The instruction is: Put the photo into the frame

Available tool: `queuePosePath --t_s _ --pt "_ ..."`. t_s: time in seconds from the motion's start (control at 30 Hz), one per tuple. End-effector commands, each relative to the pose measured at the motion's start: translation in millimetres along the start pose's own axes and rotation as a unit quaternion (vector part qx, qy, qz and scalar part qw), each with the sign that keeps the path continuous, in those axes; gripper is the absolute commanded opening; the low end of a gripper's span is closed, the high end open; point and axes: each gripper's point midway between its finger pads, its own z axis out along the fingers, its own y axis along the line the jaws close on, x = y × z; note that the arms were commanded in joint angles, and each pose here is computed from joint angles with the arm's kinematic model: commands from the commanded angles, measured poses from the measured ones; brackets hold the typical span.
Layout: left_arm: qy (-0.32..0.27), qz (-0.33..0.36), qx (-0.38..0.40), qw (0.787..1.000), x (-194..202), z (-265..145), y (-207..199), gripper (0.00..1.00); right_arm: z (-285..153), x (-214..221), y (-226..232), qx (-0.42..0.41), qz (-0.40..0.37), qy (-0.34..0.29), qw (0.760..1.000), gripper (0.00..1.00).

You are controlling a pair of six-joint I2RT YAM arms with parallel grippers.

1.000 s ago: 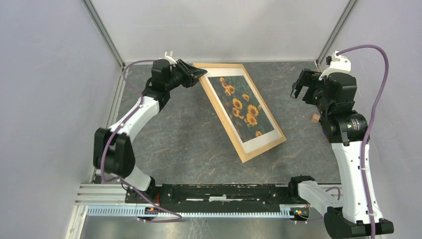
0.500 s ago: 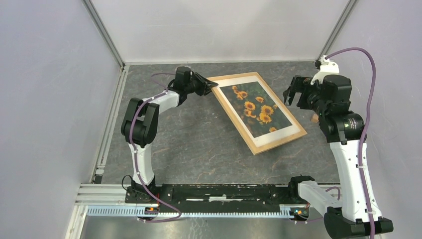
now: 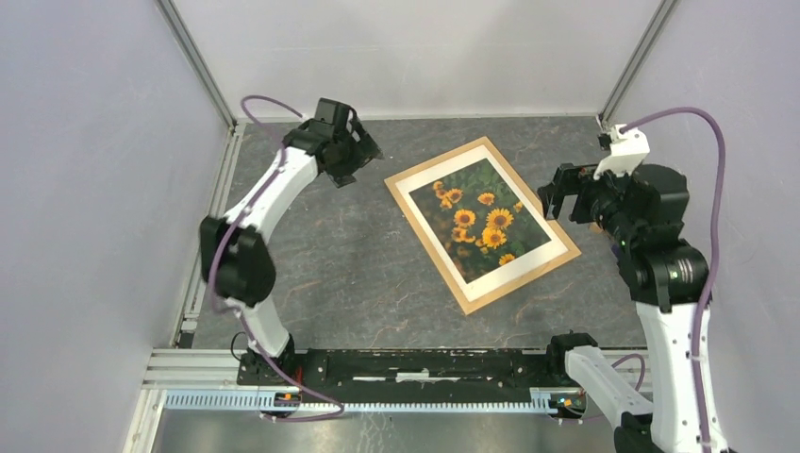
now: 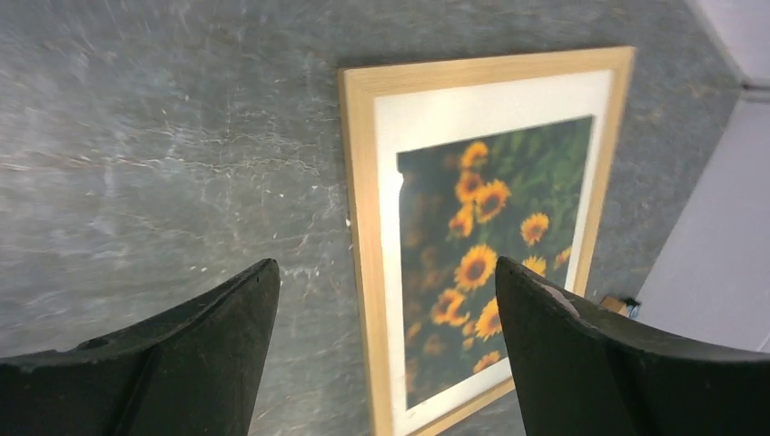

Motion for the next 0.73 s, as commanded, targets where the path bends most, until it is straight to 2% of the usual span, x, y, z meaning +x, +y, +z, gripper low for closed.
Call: queuePosePath --t_s 0.0,0.1,0.2,0.3,0.37,0.5,0.7 --pt "-0.108 0.158 0.046 0.981 -8 -118 -33 0.92 -32 -44 15 -0.033 -0.027 -0.11 0.993 0.98" --pt "-0.143 0.272 0.148 0.94 28 -189 -78 0.92 -56 -66 15 -0.023 -0.023 -0.163 0.986 0.98" --pt "-0.193 0.336 0.264 0.883 61 -263 -111 0.93 -73 -77 17 -0.023 -0.023 -0.194 0.981 0.98" --pt "-0.237 0.362 0.367 0.823 78 -332 -115 0.93 -79 -74 11 -0.007 -0.022 -0.207 0.978 0.98" --pt "-0.267 0.357 0.402 0.8 77 -362 -105 0.94 -80 -73 6 0.007 -0.014 -0.213 0.977 0.98" --pt "-0.31 0.362 0.418 0.773 70 -397 -83 0.95 -87 -76 3 0.015 -0.009 -0.232 0.973 0.98" --pt "-0.328 0.377 0.399 0.769 65 -405 -66 0.97 -89 -76 -5 0.036 0.001 -0.249 0.968 0.98"
